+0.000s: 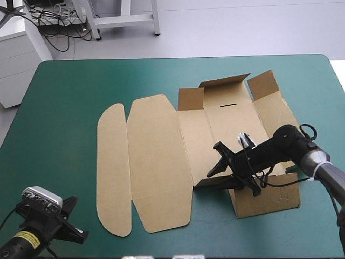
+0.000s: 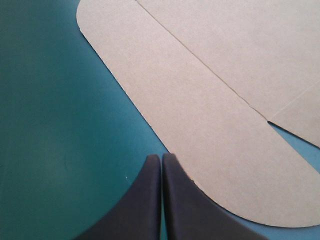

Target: Fold the box

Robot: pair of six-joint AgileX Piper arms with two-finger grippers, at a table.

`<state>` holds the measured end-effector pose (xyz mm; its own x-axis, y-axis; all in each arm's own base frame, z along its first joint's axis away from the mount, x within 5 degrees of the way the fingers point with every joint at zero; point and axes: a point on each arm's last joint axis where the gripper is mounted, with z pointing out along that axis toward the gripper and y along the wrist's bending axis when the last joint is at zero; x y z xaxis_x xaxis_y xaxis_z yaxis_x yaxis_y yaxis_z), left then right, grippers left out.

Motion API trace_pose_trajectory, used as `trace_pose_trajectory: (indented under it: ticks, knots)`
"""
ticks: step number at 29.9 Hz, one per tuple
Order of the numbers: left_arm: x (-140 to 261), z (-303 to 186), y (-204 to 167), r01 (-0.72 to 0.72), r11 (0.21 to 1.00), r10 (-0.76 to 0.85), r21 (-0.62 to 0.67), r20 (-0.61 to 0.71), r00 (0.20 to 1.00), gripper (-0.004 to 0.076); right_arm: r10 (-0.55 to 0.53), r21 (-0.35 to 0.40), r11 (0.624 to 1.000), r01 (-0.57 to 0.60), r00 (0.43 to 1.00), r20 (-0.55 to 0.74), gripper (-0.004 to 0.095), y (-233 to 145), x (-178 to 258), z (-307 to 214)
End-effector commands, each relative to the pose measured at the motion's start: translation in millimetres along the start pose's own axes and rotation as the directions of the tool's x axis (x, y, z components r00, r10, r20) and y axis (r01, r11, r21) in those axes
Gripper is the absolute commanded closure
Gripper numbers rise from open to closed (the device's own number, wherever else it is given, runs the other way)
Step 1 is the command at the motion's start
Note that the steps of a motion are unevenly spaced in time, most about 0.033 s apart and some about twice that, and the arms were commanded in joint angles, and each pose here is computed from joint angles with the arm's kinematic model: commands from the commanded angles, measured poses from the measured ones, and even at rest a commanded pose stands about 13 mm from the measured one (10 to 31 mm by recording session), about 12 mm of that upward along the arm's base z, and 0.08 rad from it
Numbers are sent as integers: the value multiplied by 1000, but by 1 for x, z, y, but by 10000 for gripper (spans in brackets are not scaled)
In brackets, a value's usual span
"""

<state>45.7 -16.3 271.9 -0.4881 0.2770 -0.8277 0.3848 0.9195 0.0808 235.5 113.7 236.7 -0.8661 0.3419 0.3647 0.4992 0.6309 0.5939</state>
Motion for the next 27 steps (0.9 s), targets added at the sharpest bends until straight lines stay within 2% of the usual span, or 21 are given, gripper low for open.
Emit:
trace_pose_trajectory:
  ticks: [1, 9, 16, 19, 22, 24, 27]
  knots:
    - [-14, -6, 2, -3, 1000, 5, -16, 85, 996, 734, -18, -59, 998, 18, 1000, -10, 498, 11, 7, -9]
    - [-14, -6, 2, -3, 1000, 5, -16, 85, 996, 734, -21, -44, 999, 20, 1000, -17, 746, 9, 8, -9]
    - [-14, -6, 2, -3, 1000, 5, -16, 86, 996, 734, -60, 6, 998, 60, 998, 3, 847, 5, 6, -9]
    - [-14, -6, 2, -3, 1000, 5, -16, 86, 996, 734, -101, 56, 993, 100, 995, 17, 910, 4, 5, -12]
    - [-14, -6, 2, -3, 1000, 5, -16, 87, 996, 734, -170, 111, 980, 163, 984, 60, 921, 9, 1, -21]
    - [-14, -6, 2, -3, 1000, 5, -16, 87, 996, 734, -263, 166, 955, 244, 959, 102, 920, 16, -3, -30]
    - [-14, -6, 2, -3, 1000, 5, -16, 87, 996, 734, -390, 289, 898, 331, 904, 175, 920, 26, -11, -49]
